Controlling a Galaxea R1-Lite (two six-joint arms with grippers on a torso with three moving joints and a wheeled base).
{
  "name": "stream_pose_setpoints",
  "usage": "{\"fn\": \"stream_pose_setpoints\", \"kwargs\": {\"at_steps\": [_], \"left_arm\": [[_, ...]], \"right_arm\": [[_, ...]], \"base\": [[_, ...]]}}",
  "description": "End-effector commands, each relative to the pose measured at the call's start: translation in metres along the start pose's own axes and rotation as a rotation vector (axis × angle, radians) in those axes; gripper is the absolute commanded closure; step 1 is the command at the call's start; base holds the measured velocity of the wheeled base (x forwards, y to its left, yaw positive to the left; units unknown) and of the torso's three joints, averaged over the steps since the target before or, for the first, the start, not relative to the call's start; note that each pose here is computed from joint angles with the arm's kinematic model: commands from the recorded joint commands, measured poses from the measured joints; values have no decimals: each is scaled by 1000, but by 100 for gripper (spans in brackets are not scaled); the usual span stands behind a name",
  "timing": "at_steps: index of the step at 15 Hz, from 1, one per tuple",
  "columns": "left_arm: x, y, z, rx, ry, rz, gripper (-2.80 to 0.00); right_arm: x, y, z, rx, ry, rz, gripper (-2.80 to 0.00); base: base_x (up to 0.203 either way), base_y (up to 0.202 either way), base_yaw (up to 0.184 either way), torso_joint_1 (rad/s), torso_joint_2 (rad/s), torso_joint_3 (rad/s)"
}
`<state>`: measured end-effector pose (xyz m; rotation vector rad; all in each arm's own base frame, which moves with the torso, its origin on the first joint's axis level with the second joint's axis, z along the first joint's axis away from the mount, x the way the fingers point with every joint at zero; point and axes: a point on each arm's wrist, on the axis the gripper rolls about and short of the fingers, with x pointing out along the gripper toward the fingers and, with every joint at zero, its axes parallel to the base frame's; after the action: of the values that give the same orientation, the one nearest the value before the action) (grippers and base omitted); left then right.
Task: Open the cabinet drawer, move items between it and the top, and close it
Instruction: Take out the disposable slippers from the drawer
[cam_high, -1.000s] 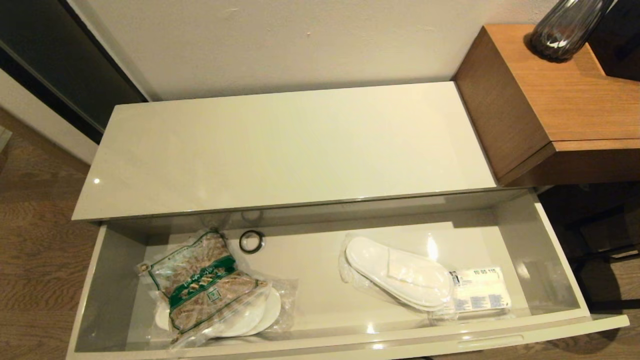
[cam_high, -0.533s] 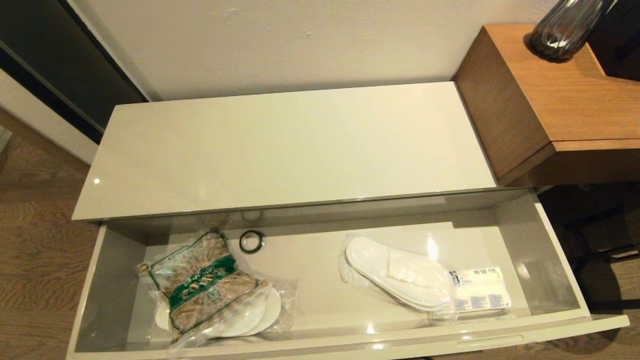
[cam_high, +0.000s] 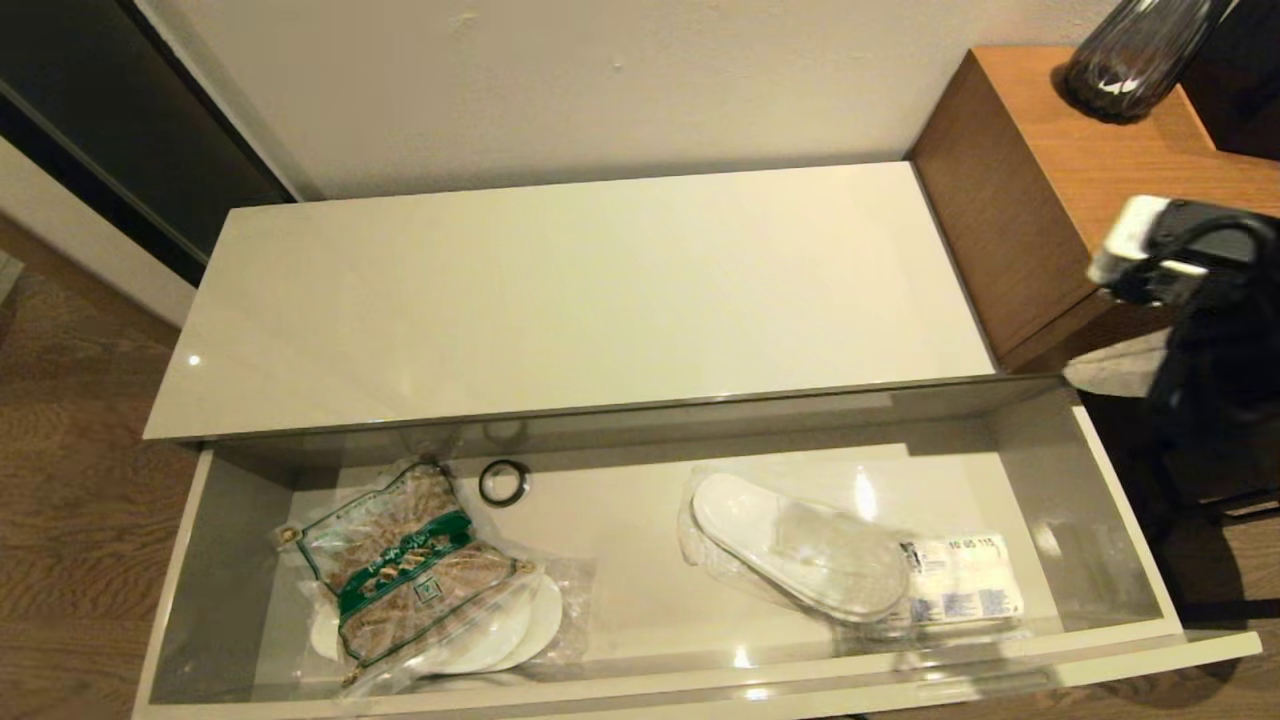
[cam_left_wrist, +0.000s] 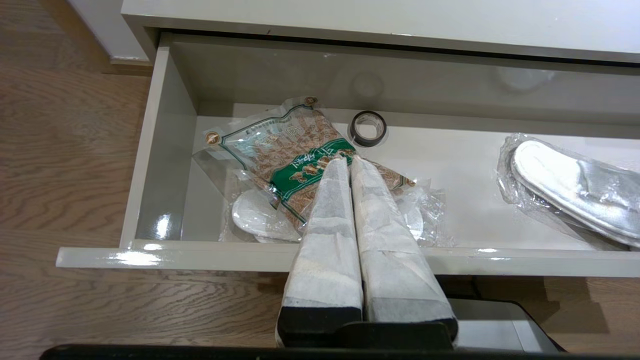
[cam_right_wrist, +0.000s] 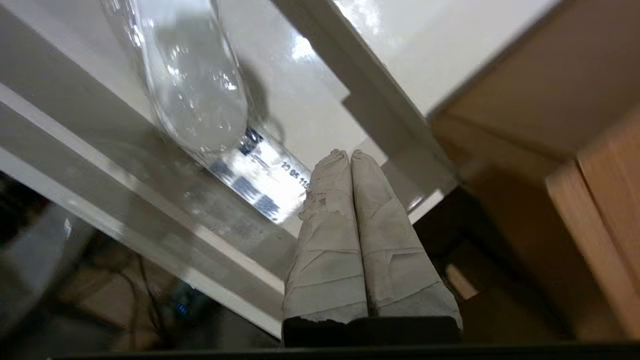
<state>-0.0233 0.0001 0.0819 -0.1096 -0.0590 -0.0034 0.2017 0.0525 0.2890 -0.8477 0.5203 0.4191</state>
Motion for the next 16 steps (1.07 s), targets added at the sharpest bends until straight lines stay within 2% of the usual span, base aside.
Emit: {"fn": "stream_pose_setpoints", "kwargs": {"at_steps": [1,4,7,9,11,13,16], "left_arm": [[0,0,0,-1,1,0,0],[0,0,0,-1,1,0,0],[0,0,0,-1,1,0,0],[0,0,0,-1,1,2,0],[0,0,0,-1,1,0,0],[0,0,0,-1,1,2,0],[0,0,0,-1,1,0,0]], "right_arm": [[51,5,17,-101,116,105,0],[71,24,1,-129,202,218,0],[112,39,-5,-126,215,383,0],[137,46,-7,-135,245,438,0],[158,51,-9,-138,263,464,0],[183,62,-3,-150,237,455,0],[233,76,3,-148,155,377,0]], "base": [[0,0,0,0,0,0],[0,0,0,0,0,0],[0,0,0,0,0,0],[0,0,0,0,0,0],[0,0,0,0,0,0],[0,0,0,0,0,0],[0,0,0,0,0,0]]}}
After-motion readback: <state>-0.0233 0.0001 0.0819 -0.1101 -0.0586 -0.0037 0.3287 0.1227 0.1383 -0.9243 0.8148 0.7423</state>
